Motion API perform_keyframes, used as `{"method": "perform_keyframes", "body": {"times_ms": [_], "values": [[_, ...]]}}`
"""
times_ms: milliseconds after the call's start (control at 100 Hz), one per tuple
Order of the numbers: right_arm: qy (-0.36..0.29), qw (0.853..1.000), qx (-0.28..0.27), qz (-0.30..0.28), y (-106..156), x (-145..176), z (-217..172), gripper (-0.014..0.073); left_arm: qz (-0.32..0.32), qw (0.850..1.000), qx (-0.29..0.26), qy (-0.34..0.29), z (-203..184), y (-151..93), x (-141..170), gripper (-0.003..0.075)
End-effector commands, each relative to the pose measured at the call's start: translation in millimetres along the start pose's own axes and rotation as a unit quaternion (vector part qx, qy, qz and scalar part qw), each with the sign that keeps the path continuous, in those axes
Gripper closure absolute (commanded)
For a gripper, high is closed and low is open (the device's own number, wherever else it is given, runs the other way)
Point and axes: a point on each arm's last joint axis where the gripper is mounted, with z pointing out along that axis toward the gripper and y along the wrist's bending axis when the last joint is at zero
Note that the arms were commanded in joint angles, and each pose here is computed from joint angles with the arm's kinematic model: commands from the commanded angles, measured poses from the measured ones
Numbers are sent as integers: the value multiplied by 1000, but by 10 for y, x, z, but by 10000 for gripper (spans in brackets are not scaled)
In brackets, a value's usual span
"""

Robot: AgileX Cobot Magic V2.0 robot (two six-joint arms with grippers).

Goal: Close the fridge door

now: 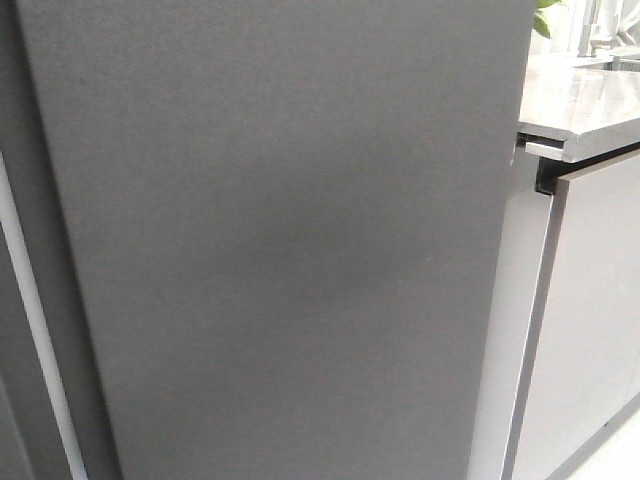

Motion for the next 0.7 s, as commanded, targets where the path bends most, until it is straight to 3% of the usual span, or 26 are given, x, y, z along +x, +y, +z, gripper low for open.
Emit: {"method": "perform_keyframes", "body": {"times_ms": [0,220,690], "values": [[-76,997,27,-3,-55,20,-62,640,-4,1000,-3,-24,-14,8,46,740],[-117,991,72,-3,-157,476,-151,640,-4,1000,-3,-24,-14,8,46,740],[-126,986,111,0,-283,1170,-115,640,-4,1000,-3,-24,-14,8,46,740]]}}
